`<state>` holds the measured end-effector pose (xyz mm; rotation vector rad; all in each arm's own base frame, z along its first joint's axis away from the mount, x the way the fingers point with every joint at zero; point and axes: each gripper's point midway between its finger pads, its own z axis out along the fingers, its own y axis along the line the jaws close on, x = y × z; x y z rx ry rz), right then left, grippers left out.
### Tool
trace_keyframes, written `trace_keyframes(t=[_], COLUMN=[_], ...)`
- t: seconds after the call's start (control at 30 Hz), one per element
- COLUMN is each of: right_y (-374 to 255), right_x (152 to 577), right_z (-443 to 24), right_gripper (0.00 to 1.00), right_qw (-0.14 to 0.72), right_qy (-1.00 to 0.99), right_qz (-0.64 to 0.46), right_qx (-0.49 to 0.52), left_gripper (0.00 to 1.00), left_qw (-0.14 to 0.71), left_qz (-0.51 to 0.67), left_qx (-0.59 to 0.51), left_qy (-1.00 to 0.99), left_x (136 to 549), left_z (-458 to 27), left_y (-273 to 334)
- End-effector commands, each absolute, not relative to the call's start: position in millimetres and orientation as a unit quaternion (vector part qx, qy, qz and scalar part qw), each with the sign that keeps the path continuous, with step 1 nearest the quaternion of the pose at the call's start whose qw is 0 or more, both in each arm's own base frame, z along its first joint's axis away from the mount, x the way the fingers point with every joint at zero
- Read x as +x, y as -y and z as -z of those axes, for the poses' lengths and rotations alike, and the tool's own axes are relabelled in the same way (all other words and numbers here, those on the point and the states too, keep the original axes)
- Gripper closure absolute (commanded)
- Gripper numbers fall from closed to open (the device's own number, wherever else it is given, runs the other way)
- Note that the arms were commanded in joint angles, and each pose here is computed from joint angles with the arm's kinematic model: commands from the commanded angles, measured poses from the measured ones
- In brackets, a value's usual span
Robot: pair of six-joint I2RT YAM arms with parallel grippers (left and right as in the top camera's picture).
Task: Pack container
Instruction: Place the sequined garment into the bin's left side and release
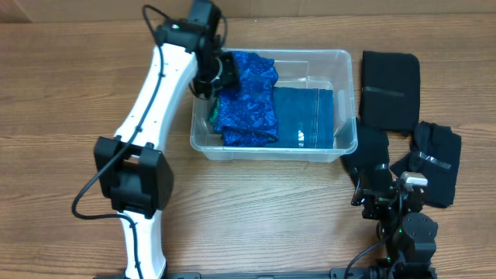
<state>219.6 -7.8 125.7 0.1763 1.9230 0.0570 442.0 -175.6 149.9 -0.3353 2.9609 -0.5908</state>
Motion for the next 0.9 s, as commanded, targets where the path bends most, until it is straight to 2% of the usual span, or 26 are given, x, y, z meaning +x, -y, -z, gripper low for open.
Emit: trace_keyframes(t=[0.0,0.1,0.23,0.47,0.57,0.67,0.77,0.8,0.87], right_y=[8.1,8.1,8.1,8.1,8.1,8.1,8.1,8.1,8.1], right_x=[219.5,219.5,219.5,219.5,219.5,219.5,219.5,219.5,219.5], right_z=[-123.2,-123.2,-123.2,-123.2,-123.1,-123.2,-123.2,-123.1,-123.2], right_gripper=[0.00,0.00,0.00,0.00,0.00,0.00,0.00,0.00,0.00], right_qw=[0.569,0.569,0.569,0.569,0.569,0.569,0.569,0.569,0.569], right_qy=[-0.819,-0.819,-0.819,-0.819,-0.819,-0.819,-0.819,-0.819,-0.819], right_qz=[-0.024,-0.024,-0.024,-0.024,-0.024,-0.024,-0.024,-0.024,-0.024], right_qx=[0.076,0.076,0.076,0.076,0.076,0.076,0.076,0.076,0.076], left_gripper=[0.56,0.64,0.67,0.62,0.55,0.53,0.63,0.68,0.69], left_qw=[0.106,0.127,0.154,0.166,0.142,0.095,0.046,0.042,0.056], left_qz=[0.197,0.220,0.192,0.050,-0.002,-0.022,-0.018,-0.017,-0.010], left_qx=[-0.176,-0.182,-0.109,0.012,0.023,0.012,0.008,0.006,0.002], left_qy=[-0.959,-0.950,-0.963,-0.985,-0.990,-0.995,-0.999,-0.999,-0.998], left_x=[451.9,447.2,441.2,443.3,438.7,431.6,423.0,422.5,426.4], left_z=[-198.6,-224.6,-232.6,-177.7,-135.4,-90.0,-57.2,-56.8,-77.6], left_y=[109.1,91.4,110.0,178.5,201.7,210.4,213.3,211.2,207.5])
